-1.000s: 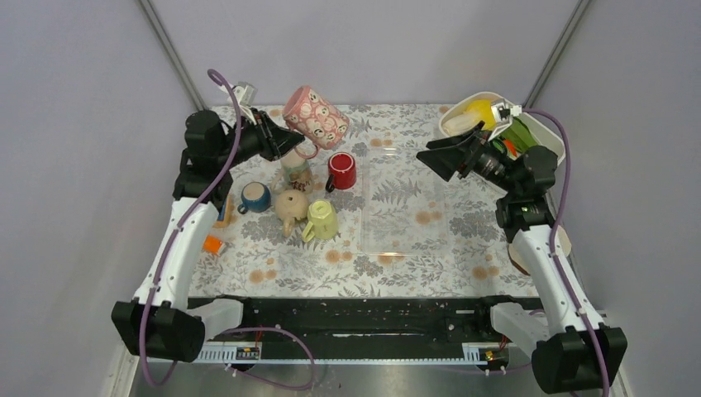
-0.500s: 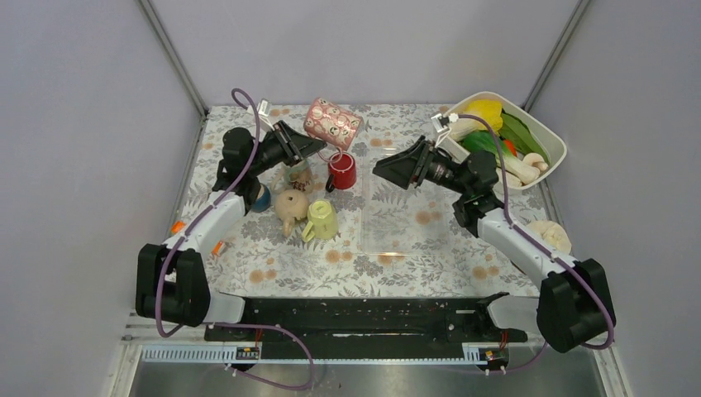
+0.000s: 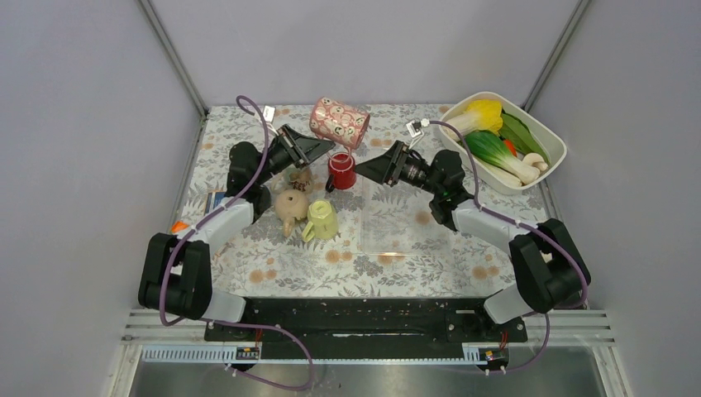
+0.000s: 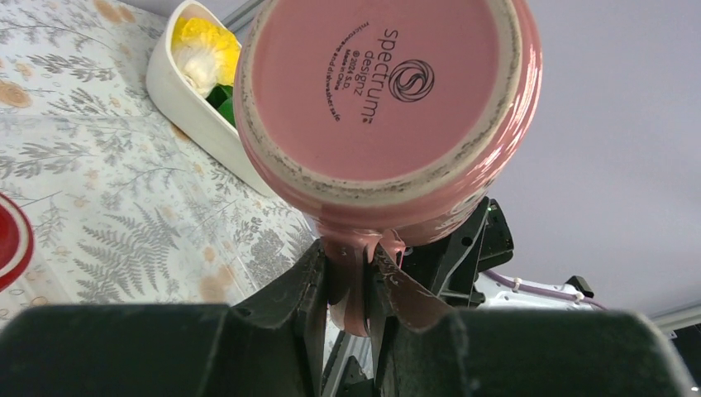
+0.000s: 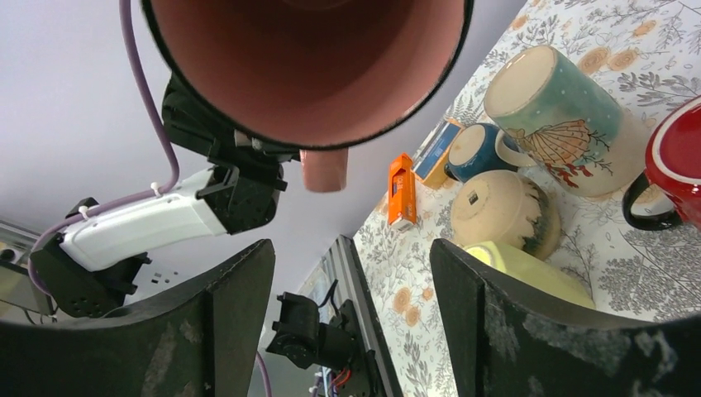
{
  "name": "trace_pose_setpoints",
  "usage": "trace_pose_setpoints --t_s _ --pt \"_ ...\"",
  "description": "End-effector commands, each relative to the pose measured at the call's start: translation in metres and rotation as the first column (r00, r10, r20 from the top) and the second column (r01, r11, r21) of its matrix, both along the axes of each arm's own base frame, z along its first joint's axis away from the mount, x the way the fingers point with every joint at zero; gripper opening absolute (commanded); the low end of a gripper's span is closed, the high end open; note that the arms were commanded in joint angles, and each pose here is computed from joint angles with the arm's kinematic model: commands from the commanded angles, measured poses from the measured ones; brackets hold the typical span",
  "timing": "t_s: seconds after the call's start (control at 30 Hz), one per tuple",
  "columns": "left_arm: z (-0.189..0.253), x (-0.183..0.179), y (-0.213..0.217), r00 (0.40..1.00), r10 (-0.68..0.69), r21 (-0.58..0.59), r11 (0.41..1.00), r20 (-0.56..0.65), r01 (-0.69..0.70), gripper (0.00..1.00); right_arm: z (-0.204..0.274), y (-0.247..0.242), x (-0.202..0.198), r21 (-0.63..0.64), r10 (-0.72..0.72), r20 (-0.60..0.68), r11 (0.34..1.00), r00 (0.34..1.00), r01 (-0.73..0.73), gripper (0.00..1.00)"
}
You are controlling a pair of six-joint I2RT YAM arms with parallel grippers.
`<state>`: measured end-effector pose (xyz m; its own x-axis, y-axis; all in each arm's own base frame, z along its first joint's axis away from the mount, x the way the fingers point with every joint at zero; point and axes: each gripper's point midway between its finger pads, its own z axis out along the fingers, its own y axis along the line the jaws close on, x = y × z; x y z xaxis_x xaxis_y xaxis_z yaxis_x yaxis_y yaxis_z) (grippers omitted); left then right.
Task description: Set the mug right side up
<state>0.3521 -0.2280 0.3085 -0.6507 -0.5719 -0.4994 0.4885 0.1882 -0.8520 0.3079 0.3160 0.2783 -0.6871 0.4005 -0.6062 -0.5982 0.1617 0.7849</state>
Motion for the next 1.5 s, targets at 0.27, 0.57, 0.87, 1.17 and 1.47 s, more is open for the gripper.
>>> trace_pose_setpoints --t_s 0.27,0.57,0.87,1.17,1.47 --pt "0.045 -0.015 -0.021 0.976 -0.048 -0.092 0.993 0.211 0.069 0.00 0.038 0.016 0.002 0.159 0.007 0.041 0.987 0.999 -0.013 0.74" --pt "0.038 -0.018 -0.036 0.976 -0.090 -0.094 0.989 0.201 0.110 0.00 0.028 0.022 0.004 0.156 -0.002 -0.003 0.988 1.000 0.002 0.69" --pt "0.028 -0.027 -0.049 0.968 -0.134 -0.066 0.986 0.211 0.151 0.00 0.020 0.024 0.008 0.148 -0.001 -0.060 0.989 0.998 0.010 0.58" --pt "0.020 -0.033 -0.051 0.966 -0.143 -0.031 0.988 0.216 0.153 0.00 0.021 0.017 0.015 0.146 -0.036 -0.105 0.988 0.994 0.052 0.49" --pt "0.012 -0.040 -0.056 0.958 -0.170 0.009 0.985 0.233 0.173 0.00 0.019 0.004 0.030 0.136 -0.077 -0.144 0.986 0.987 0.097 0.17"
